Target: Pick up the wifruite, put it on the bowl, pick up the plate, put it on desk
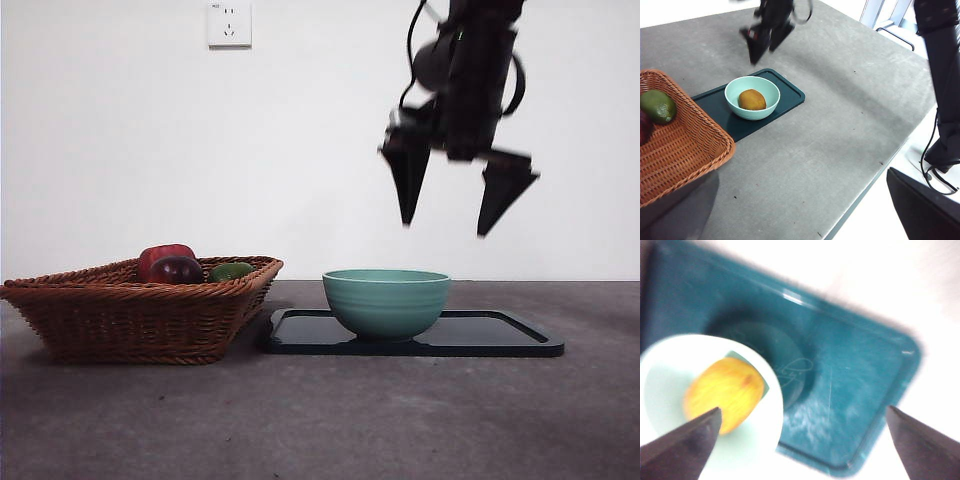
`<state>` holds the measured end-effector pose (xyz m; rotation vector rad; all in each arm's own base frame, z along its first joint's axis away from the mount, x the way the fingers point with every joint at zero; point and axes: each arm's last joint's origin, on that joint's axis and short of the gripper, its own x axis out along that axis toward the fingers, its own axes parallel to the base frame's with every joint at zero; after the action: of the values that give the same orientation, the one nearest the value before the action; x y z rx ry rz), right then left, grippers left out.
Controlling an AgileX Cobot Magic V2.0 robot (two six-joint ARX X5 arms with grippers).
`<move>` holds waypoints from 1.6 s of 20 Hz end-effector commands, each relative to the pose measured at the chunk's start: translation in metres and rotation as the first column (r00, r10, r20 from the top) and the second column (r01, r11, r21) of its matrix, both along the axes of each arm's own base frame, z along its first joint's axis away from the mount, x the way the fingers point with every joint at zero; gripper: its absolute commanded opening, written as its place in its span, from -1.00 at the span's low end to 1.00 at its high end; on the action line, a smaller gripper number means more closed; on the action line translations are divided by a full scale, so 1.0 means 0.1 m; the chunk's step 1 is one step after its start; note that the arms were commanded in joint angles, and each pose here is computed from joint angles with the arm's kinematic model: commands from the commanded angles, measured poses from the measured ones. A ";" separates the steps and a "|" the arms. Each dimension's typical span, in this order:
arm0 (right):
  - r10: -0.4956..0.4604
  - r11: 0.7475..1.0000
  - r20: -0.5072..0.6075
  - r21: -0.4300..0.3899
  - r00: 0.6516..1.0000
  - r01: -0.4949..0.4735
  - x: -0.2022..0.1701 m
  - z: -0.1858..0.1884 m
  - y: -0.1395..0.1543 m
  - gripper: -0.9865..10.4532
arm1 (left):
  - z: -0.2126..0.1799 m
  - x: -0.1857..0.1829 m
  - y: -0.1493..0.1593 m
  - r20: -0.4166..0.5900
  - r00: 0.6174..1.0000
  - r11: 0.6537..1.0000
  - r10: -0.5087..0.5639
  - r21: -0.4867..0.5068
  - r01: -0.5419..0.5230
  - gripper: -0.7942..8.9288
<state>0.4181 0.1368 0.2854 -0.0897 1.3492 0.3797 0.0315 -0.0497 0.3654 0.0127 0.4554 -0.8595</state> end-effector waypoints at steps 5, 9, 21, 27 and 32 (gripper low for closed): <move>0.014 0.999 0.127 0.040 0.992 -0.019 -0.90 0.93 -0.24 0.21 | 0.03 0.00 0.00 0.008 1.000 1.000 -0.006 -0.016 0.006 0.39; 0.033 0.998 0.160 0.050 0.987 -0.042 -1.72 1.10 -0.45 0.21 | 0.03 0.00 0.00 0.008 1.000 1.000 -0.006 -0.015 0.006 0.39; -0.028 0.958 0.479 0.263 0.877 -0.113 -3.71 0.89 -1.07 0.21 | 0.03 0.00 0.00 0.010 1.000 1.000 -0.007 -0.012 0.007 0.39; -0.138 0.917 0.599 0.378 0.788 -0.126 -4.35 0.63 -1.41 0.20 | 0.03 0.00 0.00 0.011 1.000 1.000 -0.007 -0.013 0.007 0.39; -0.149 0.914 0.595 0.387 0.790 -0.120 -4.44 0.58 -1.45 0.20 | 0.03 0.00 0.00 0.011 1.000 1.000 -0.007 -0.014 0.007 0.39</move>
<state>-0.0248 -0.0078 0.3415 0.1285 0.5941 0.5551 0.0315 -0.0497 0.3653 0.0136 0.4556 -0.8587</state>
